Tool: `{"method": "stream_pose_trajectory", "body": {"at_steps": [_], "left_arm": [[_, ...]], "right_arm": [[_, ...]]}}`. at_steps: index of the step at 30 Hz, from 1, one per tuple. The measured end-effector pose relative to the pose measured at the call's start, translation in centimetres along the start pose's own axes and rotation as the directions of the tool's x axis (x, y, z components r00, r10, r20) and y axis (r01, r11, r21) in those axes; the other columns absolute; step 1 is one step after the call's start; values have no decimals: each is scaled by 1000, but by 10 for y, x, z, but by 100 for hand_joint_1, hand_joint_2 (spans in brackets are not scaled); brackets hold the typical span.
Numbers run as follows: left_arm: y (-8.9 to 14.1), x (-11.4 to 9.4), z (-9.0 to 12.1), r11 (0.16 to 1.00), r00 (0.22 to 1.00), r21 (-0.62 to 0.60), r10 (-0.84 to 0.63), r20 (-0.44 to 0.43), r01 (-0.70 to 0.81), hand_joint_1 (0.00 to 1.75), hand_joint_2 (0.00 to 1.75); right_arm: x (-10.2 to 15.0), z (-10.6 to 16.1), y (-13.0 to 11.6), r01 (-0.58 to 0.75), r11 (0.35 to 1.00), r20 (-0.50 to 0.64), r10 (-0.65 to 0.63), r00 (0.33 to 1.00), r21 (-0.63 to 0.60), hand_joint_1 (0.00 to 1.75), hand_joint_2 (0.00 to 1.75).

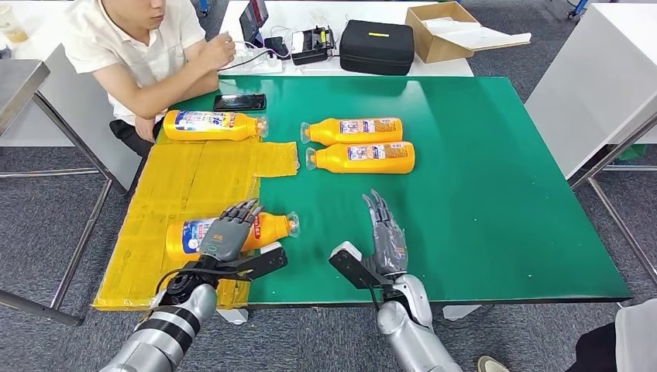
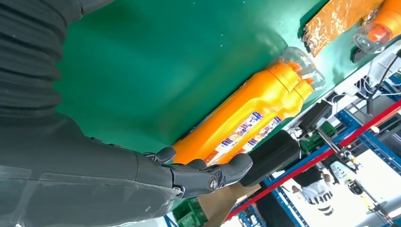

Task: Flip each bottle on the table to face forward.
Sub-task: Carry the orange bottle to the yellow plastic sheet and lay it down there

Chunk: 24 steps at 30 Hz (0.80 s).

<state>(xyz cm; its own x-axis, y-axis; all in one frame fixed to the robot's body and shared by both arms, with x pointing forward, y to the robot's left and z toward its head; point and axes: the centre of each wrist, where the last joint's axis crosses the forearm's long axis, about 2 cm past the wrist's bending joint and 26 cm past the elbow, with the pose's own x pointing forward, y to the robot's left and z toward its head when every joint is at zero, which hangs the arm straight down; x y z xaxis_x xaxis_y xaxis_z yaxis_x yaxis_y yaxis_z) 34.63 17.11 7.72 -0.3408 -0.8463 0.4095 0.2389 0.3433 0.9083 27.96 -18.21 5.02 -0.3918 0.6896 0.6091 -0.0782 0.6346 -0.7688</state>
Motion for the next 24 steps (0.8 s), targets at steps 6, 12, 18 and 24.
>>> {"method": "stream_pose_trajectory", "body": {"at_steps": [6, 12, 18, 24], "left_arm": [[-4, 21, 2, 968, 961, 74, 225, 163, -239, 0, 175], [2, 59, 9, 874, 854, 113, 423, 304, -473, 0, 175], [13, 90, 22, 840, 830, 237, 363, 424, -488, 0, 175], [16, 104, 32, 821, 830, 311, 307, 467, -479, 0, 175]], "right_arm": [[-1, -1, 0, -2, 1000, 7, 2, 1000, -2, 0, 175], [-2, 2, 3, 54, 999, 4, -54, 999, 7, 0, 175], [-2, 7, 5, 166, 986, -2, -166, 986, 31, 0, 175], [-6, 11, 0, 15, 1000, -34, -14, 999, 22, 0, 175]]}}
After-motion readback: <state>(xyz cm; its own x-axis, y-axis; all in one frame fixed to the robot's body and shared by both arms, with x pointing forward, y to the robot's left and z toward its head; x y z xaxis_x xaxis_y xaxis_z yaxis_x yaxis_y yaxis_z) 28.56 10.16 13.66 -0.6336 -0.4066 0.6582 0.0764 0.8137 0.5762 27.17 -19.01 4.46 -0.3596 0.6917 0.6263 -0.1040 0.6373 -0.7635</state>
